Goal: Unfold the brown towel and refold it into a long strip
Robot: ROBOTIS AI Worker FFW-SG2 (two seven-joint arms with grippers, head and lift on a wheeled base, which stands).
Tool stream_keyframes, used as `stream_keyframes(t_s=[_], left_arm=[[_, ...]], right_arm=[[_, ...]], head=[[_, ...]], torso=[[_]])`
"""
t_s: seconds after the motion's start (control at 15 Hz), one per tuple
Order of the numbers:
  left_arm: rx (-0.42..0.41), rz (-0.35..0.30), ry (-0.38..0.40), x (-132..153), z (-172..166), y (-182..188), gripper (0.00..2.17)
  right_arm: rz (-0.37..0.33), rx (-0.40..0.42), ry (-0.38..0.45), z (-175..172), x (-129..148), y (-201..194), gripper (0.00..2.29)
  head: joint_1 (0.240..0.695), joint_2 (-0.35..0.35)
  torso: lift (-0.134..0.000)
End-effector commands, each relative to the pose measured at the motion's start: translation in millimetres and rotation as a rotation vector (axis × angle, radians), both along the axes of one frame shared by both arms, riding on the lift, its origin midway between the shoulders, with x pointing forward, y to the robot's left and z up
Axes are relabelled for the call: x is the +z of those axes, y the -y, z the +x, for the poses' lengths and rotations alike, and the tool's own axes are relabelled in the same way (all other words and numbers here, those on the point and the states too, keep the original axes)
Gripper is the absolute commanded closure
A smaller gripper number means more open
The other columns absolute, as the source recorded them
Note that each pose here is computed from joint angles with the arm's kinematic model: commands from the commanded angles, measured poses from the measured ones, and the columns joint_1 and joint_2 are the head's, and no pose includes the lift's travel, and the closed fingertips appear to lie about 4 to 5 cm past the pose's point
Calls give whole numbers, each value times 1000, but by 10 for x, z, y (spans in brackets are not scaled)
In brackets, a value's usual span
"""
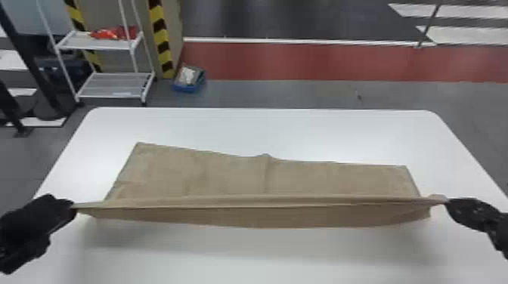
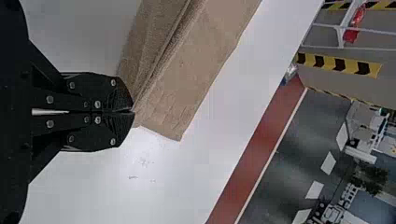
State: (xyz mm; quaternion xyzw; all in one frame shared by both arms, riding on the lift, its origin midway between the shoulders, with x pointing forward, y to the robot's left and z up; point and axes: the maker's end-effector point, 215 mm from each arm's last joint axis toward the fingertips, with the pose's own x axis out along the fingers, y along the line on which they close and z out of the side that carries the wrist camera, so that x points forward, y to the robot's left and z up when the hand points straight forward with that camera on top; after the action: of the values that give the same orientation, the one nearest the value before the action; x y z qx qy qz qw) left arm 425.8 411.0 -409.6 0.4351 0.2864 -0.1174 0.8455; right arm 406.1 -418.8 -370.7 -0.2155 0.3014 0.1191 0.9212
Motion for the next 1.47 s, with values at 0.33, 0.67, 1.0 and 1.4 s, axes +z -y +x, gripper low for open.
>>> stream_keyframes(t_s=[0.33, 0.67, 1.0, 1.4], left_arm=[[-60, 6, -118, 153, -253, -13, 2121], [-102, 39, -131, 347, -78, 62, 2115], [-146, 22, -112, 369, 326, 359, 2121], [-121, -9, -74, 428, 810, 489, 2108]], right_arm=[[-13, 5, 7, -23, 193, 196, 2017], [-1, 81, -41, 54, 199, 91, 2017], [29, 148, -143, 198, 5, -77, 2017], [46, 124, -203, 412, -120, -20, 2013]], head=[[695, -5], [695, -38], [695, -29], [695, -51]], torso=[[-123], [-123], [-123], [-123]])
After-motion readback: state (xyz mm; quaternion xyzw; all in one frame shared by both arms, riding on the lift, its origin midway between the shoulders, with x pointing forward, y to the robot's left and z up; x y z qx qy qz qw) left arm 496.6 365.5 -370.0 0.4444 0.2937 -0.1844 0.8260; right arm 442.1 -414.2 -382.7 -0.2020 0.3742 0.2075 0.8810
